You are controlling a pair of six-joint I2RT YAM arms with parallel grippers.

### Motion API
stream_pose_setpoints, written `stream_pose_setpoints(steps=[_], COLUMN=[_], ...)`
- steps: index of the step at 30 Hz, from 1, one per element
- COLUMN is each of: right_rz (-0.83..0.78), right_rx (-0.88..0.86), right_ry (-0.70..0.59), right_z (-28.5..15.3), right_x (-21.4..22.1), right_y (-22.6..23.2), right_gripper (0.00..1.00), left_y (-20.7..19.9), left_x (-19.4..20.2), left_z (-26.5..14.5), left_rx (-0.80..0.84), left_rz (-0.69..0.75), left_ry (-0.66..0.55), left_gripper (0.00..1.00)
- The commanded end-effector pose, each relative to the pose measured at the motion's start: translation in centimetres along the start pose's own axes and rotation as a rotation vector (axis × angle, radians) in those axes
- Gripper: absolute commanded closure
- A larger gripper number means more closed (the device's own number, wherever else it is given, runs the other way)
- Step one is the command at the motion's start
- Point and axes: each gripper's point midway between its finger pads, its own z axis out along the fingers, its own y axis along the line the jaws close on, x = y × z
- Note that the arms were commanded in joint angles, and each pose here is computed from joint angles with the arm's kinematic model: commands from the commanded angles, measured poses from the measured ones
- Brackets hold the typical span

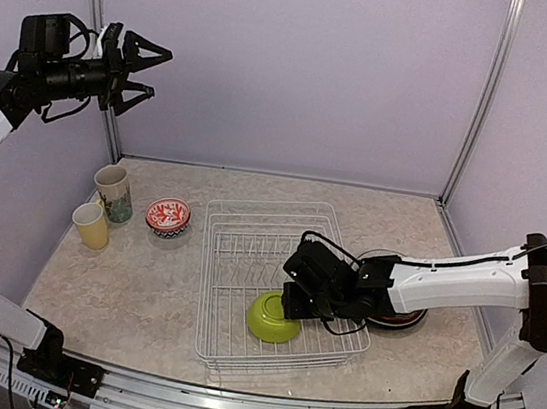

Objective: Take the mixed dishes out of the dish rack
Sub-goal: Adjust the bowl on the dish rack.

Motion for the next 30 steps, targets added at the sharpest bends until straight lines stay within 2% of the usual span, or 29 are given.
stream_pose_setpoints(steps=[1,6,11,15,22,29,30], right_rz=[0.051,0.158,0.218,0.165,0.124,0.159,0.177], right_rx=[-0.081,-0.174,-0.342,-0.449,-0.586,-0.504,-0.487], right_ry=[0.013,0.027,0.057,0.049,0.094,0.137,0.17], right_z=[-0.2,-0.3,-0.1,-0.5,0.1,-0.3,-0.1], right_x=[0.7,1.4,1.8,0.6,-0.1,0.8,1.4], right_y=[0.0,-0.5,0.9,3.5,7.6,5.5,5.0], right_gripper=[0.47,0.67,0.65,0.52,0.3,0.01,0.0], left_y=[6.4,9.8,11.0,11.7,12.7,12.3,12.3], left_x=[1.3,3.7,6.6,8.2,9.0,9.1,9.2], left_z=[0.9,3.0,4.8,6.1,6.9,6.9,6.9], left_rx=[-0.206,-0.238,-0.233,-0.228,-0.242,-0.223,-0.222], left_rz=[0.096,0.101,0.146,0.115,0.082,0.078,0.078], left_ry=[0.018,0.138,0.253,0.322,0.354,0.36,0.362], left_gripper=[0.01,0.01,0.01,0.01,0.01,0.01,0.01])
